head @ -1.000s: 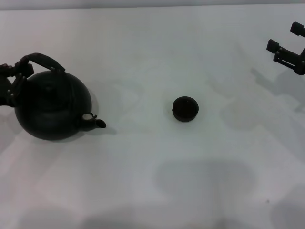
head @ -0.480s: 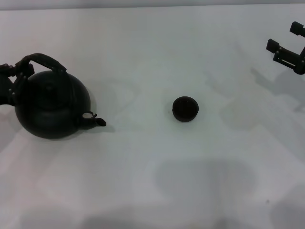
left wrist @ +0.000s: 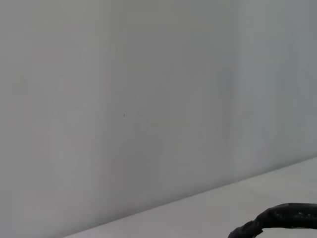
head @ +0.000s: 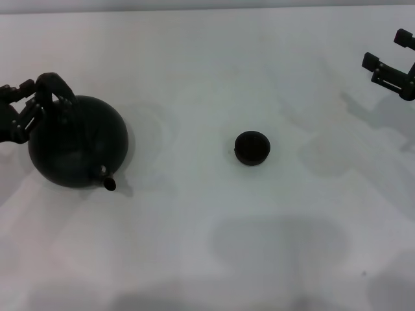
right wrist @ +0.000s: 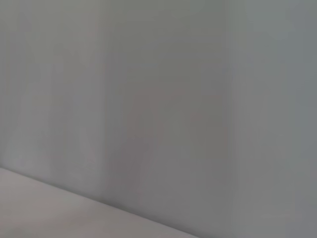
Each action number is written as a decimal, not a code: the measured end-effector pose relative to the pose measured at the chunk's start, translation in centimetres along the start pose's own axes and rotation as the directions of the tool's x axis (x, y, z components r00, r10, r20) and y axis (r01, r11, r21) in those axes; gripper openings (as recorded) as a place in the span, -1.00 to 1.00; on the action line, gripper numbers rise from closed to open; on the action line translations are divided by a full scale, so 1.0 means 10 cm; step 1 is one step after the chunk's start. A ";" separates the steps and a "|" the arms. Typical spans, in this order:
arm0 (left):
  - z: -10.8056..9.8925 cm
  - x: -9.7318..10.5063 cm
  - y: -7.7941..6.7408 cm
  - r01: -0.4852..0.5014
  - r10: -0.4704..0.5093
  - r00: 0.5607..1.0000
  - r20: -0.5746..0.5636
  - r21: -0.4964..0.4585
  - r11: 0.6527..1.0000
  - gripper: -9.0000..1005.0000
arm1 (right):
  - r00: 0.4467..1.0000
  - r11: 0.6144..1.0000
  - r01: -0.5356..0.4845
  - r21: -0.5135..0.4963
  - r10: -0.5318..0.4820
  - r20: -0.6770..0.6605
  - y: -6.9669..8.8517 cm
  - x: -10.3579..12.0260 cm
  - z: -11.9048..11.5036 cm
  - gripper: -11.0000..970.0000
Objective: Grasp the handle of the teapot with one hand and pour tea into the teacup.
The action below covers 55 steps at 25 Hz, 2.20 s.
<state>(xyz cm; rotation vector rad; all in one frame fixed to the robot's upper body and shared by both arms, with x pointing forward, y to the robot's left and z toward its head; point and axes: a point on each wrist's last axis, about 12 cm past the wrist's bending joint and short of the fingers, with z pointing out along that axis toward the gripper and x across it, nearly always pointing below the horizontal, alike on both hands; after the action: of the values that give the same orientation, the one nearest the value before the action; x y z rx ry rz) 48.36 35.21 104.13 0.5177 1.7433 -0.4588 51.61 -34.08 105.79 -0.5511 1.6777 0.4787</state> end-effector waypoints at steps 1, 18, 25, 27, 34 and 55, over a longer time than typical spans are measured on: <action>0.00 0.00 0.00 0.000 0.000 1.000 -0.001 0.001 1.000 -0.50 | 1.000 1.000 0.000 0.000 0.000 0.000 0.00 0.00 0.00 0.74; -0.08 0.01 -0.04 -0.003 0.003 1.000 0.020 0.012 1.000 -0.08 | 1.000 1.000 0.000 0.003 0.000 -0.002 -0.01 0.00 -0.02 0.74; -0.34 0.03 -0.04 -0.006 0.007 0.999 0.040 -0.025 1.000 -0.08 | 1.000 1.000 -0.001 0.000 0.001 0.007 -0.01 -0.01 -0.04 0.74; -0.44 0.04 -0.05 0.000 0.003 0.998 0.056 -0.047 0.999 -0.08 | 1.000 1.000 0.000 -0.003 0.000 0.010 -0.01 -0.01 -0.05 0.74; -0.81 0.12 -0.06 0.022 0.010 0.987 0.163 -0.197 0.980 -0.08 | 1.000 1.000 0.006 -0.010 -0.006 0.021 0.00 -0.01 -0.11 0.74; -1.23 0.44 -0.30 0.228 0.013 0.899 0.439 -0.492 0.840 -0.10 | 0.982 0.989 0.038 0.144 -0.064 0.178 0.06 0.16 -0.52 0.74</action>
<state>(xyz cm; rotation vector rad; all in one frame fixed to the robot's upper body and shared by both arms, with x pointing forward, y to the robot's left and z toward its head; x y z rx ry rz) 35.97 40.07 102.70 -0.0916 1.3876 -0.1287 46.95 -36.86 105.14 -0.4331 1.5053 0.3592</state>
